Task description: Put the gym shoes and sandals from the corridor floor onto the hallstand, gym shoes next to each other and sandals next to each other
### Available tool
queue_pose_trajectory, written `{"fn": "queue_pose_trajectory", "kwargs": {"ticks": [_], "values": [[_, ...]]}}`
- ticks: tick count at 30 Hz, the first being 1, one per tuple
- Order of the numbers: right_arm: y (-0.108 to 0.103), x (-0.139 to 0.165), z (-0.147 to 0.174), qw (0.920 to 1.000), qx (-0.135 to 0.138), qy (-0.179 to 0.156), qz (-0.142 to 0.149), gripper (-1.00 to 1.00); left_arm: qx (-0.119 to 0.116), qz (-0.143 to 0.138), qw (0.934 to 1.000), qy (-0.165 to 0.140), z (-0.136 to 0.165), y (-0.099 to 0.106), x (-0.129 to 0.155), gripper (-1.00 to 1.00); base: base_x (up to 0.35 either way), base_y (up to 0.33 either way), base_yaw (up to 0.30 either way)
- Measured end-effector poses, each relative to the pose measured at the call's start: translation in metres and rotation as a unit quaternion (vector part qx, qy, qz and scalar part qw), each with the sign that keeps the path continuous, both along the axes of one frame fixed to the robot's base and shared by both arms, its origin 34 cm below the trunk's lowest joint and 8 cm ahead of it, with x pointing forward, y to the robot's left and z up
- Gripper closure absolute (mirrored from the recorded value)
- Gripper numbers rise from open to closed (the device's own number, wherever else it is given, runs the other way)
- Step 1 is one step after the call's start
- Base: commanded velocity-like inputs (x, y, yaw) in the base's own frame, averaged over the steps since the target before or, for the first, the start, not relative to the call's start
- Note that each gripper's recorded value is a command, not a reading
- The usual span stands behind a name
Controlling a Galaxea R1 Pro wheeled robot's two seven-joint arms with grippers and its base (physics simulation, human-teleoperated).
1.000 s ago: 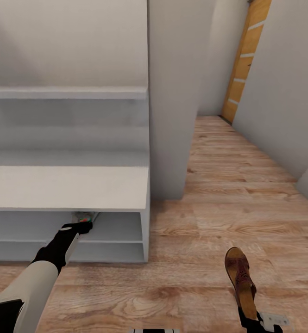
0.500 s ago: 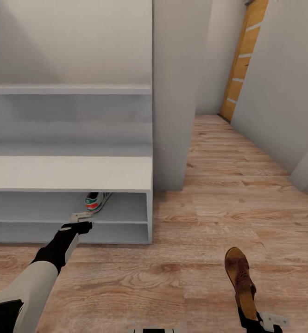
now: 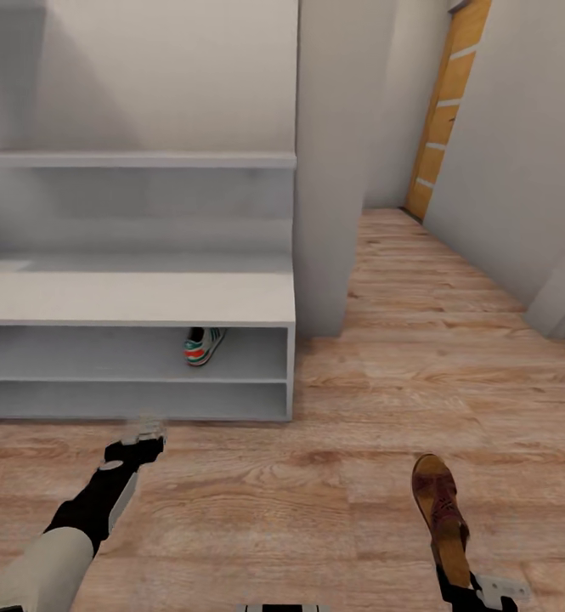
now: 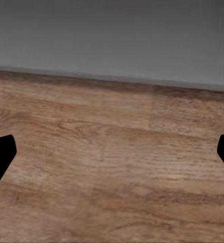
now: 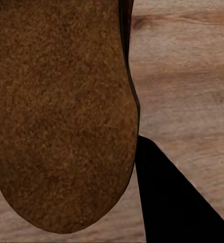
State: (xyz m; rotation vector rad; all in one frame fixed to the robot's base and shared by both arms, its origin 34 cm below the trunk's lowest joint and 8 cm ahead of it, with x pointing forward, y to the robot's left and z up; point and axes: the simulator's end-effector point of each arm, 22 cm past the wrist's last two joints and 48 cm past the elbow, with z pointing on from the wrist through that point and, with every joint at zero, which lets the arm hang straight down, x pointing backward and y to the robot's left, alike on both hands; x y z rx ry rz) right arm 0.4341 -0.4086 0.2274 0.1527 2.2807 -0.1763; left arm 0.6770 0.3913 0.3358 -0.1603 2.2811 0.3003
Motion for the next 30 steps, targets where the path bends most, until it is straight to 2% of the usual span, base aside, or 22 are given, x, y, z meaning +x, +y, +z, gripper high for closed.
{"fn": "queue_pose_trajectory", "kwargs": {"ticks": [2, 7, 8, 11, 14, 16, 20, 21, 22, 24, 30], "values": [[-0.001, 0.000, 0.001, 1.0000, -0.001, -0.001, -0.001, 1.00, -0.006, -0.016, 0.9998, 0.008, -0.029, -0.006, -0.038, -1.00, -0.178, 0.088, 0.000], [-0.002, 0.000, 0.001, 1.0000, -0.002, -0.001, -0.001, 1.00, -0.039, -0.067, 0.9967, 0.022, -0.059, -0.027, -0.080, -1.00, -0.062, 0.030, 0.000], [-0.002, 0.000, 0.001, 1.0000, -0.002, -0.001, -0.001, 1.00, -0.049, -0.085, 0.9950, 0.023, -0.065, -0.031, -0.091, -1.00, -0.022, 0.011, 0.000], [-0.002, 0.000, 0.001, 1.0000, -0.002, -0.001, 0.000, 1.00, -0.065, -0.113, 0.9913, 0.022, -0.072, -0.038, -0.107, -1.00, -0.013, 0.006, 0.000], [-0.002, 0.000, 0.001, 1.0000, -0.002, -0.001, -0.001, 1.00, -0.090, -0.156, 0.9835, 0.021, -0.080, -0.050, -0.134, -1.00, -0.005, 0.002, 0.000], [-0.003, 0.000, 0.001, 1.0000, -0.002, -0.002, -0.001, 1.00, -0.107, -0.175, 0.9786, 0.020, -0.085, -0.057, -0.151, -1.00, -0.002, 0.001, 0.000], [-0.003, 0.000, 0.002, 1.0000, -0.003, -0.002, -0.001, 1.00, -0.139, -0.194, 0.9709, 0.017, -0.092, -0.068, -0.185, -1.00, 0.000, 0.000, 0.000], [-0.002, 0.001, 0.002, 1.0000, -0.002, -0.002, -0.001, 1.00, -0.157, -0.205, 0.9659, 0.020, -0.096, -0.076, -0.204, -1.00, 0.000, 0.000, 0.000], [-0.002, 0.001, 0.002, 1.0000, -0.002, -0.002, -0.001, 1.00, -0.164, -0.209, 0.9638, 0.023, -0.098, -0.079, -0.214, -1.00, 0.000, 0.000, 0.000], [-0.003, 0.001, 0.002, 1.0000, -0.003, -0.002, -0.001, 1.00, -0.172, -0.214, 0.9611, 0.030, -0.102, -0.084, -0.228, -1.00, 0.000, 0.000, 0.000], [0.000, 0.001, 0.002, 1.0000, -0.001, -0.003, 0.001, 1.00, -0.180, -0.217, 0.9588, 0.036, -0.107, -0.091, -0.241, -1.00, 0.000, 0.000, 0.000]]}}
